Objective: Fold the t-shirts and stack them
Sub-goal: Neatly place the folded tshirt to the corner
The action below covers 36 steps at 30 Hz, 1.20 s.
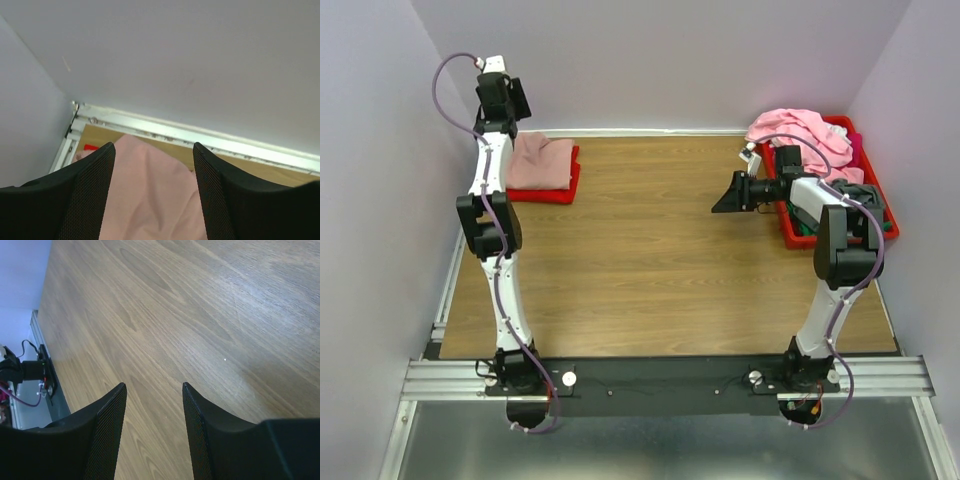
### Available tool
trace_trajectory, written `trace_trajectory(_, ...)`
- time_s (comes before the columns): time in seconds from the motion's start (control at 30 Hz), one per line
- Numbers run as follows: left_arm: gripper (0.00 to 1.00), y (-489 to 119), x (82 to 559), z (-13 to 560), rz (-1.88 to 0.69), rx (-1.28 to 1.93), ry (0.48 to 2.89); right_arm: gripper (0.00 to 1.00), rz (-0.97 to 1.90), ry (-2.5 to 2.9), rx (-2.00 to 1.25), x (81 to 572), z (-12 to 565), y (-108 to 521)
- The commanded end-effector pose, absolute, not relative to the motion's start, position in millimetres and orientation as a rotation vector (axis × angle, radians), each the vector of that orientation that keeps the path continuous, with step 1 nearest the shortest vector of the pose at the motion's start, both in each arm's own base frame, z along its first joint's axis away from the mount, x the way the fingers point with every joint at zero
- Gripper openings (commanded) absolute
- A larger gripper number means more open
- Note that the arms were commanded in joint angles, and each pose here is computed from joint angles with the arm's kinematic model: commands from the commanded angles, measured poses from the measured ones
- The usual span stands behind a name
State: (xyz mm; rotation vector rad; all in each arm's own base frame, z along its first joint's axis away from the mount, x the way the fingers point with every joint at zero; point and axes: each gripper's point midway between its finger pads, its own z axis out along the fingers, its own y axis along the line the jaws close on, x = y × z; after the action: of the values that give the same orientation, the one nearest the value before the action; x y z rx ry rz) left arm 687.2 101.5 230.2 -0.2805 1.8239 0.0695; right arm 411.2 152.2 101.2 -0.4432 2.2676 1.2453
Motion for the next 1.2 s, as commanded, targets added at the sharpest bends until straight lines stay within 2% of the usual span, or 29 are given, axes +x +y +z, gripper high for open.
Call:
trace_trajectory(0.0, 0.71, 120, 683, 186, 0.136, -0.330, 1.909, 0.56, 1.285, 2.253, -0.449, 406, 107, 152)
trace_trajectory(0.4, 0.71, 149, 689, 129, 0.124, -0.377, 1.975, 0.56, 1.305, 2.269, -0.440, 405, 99, 152)
trace_trajectory(0.73, 0.71, 162, 685, 106, 0.043, -0.435, 2.014, 0.56, 1.306, 2.259, -0.411, 408, 101, 142)
trace_trajectory(1.03, 0.63, 152, 684, 90, -0.067, -0.436, 2.053, 0.56, 1.307, 2.253, -0.395, 409, 104, 137)
trace_trajectory(1.1, 0.57, 152, 683, 89, -0.092, -0.448, 2.051, 0.56, 1.310, 2.250, -0.391, 409, 105, 135)
trace_trajectory(1.17, 0.54, 151, 682, 87, -0.113, -0.455, 2.056, 0.56, 1.309, 2.247, -0.388, 410, 106, 134)
